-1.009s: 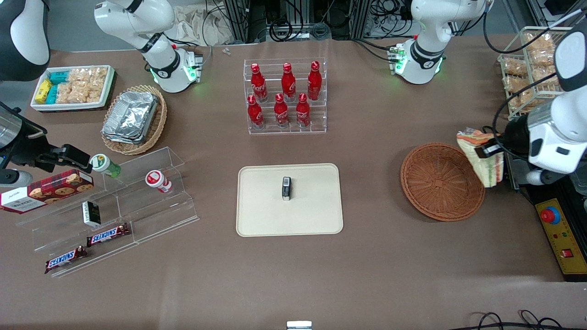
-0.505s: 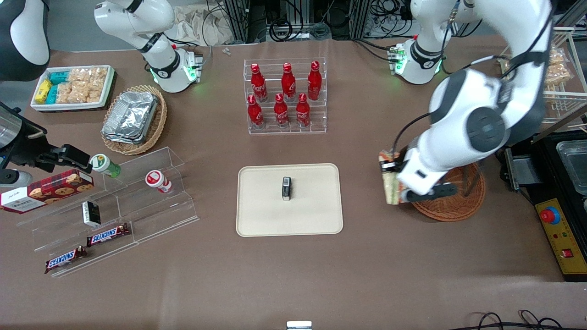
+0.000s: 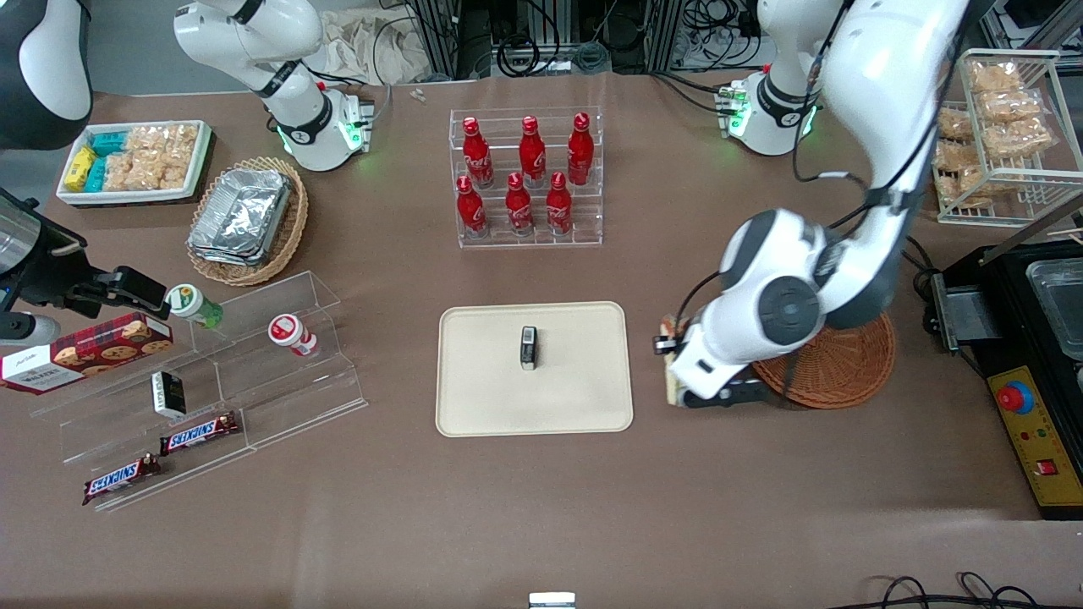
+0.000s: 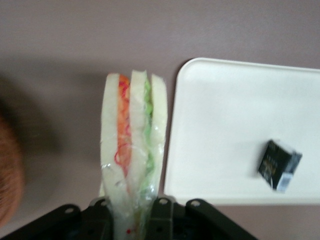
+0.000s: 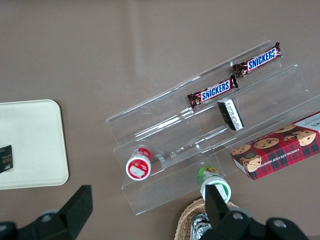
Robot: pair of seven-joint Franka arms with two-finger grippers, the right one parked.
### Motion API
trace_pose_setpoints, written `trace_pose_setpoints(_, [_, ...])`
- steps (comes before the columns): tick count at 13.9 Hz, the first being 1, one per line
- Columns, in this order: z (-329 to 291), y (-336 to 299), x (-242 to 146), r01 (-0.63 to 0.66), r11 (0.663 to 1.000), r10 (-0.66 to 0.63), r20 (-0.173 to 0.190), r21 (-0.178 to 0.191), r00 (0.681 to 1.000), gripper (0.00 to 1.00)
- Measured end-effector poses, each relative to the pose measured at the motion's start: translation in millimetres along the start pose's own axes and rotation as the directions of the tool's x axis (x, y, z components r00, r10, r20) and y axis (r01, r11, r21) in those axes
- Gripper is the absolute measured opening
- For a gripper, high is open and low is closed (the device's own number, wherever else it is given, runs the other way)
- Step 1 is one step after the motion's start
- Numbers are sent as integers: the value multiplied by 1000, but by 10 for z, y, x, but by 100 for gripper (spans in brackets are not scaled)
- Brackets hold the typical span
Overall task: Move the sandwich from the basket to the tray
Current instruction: 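Carry the sandwich over the beige tray with the left gripper, then lower the sandwich onto the tray and open the left gripper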
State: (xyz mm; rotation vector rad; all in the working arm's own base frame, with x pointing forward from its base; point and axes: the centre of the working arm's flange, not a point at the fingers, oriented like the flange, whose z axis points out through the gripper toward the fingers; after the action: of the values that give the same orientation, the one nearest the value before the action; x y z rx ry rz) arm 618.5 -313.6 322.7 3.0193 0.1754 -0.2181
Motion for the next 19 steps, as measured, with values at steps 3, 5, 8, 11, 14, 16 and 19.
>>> trace_pose_setpoints(3, [573, 359, 18, -4, 1000, 4, -26, 7, 1000, 19])
trace_pose_setpoints(5, [759, 539, -60, -22, 1000, 22, -10, 12, 1000, 19])
trace_pose_setpoints(8, [967, 803, -179, -38, 999, 38, -5, 26, 999, 19])
trace_pose_setpoints(11, [1219, 928, -218, -42, 998, 43, -17, 45, 999, 19])
trace_pose_setpoints(14, [1242, 957, -216, -32, 999, 33, -27, 43, 999, 43])
trace_pose_setpoints(16, [1195, 966, -177, -29, 999, 30, -47, 31, 998, 63])
trace_pose_setpoints(19, [765, 907, -67, -5, 999, 7, -65, 39, 998, 92])
